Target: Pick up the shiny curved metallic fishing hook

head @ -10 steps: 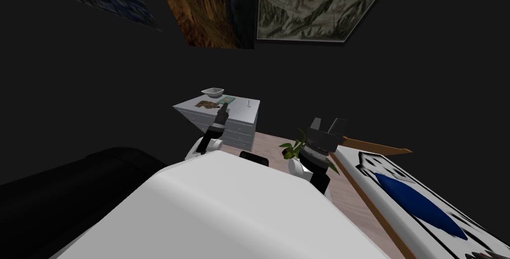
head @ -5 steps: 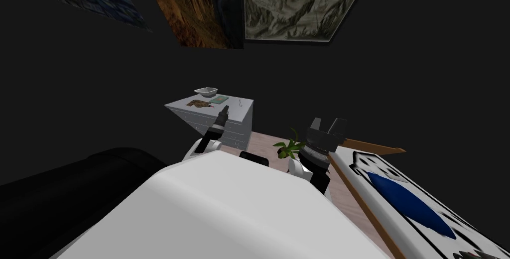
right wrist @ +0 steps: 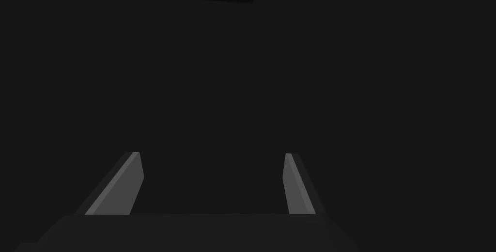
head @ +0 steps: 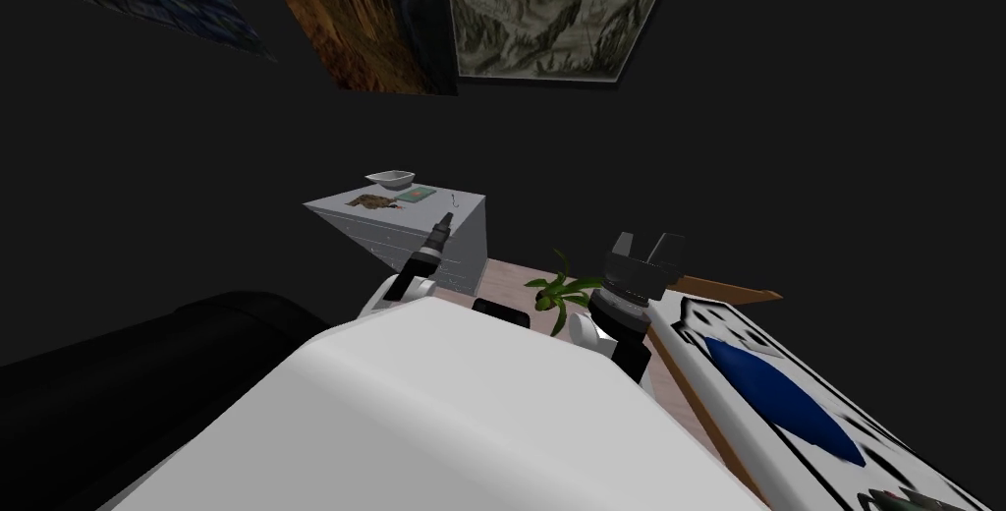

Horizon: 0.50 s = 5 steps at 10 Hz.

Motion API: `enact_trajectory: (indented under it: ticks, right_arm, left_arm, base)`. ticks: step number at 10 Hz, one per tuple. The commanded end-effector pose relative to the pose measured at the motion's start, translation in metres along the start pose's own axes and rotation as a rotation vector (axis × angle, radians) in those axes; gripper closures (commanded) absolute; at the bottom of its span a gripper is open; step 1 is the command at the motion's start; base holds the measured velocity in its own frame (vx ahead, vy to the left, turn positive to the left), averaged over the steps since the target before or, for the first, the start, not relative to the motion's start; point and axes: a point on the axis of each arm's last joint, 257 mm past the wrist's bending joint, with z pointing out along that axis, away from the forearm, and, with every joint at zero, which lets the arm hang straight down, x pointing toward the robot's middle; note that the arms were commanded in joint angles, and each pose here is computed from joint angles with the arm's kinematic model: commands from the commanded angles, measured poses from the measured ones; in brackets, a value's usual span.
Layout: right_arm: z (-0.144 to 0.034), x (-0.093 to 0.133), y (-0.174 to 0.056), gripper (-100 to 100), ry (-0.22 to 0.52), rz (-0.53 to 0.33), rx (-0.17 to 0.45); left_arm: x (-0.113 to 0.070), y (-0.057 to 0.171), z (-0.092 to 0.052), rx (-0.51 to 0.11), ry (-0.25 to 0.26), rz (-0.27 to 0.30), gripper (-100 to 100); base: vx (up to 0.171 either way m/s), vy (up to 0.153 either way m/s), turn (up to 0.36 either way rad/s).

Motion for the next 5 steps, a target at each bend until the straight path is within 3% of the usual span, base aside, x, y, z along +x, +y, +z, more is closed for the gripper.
enact_trajectory:
  ticks: [1, 3, 5]
  right_arm:
    - [0.0, 0.0, 0.0, 0, 0.0, 0.0, 0.0]
    - [0.0, 0.0, 0.0, 0, 0.0, 0.0, 0.0]
    - [0.0, 0.0, 0.0, 0, 0.0, 0.0, 0.0]
  left_arm:
    - [0.0, 0.012, -0.002, -0.044, 0.009, 0.034, -100]
    - [-0.002, 0.027, 0.0, -0.092, 0.014, 0.079, -100]
    - [-0.007, 0.041, 0.003, -0.137, 0.014, 0.129, -100]
  base:
    - [0.048, -0.265, 0.001]
    - [0.044, -0.201, -0.008]
    - [0.067, -0.141, -0.007]
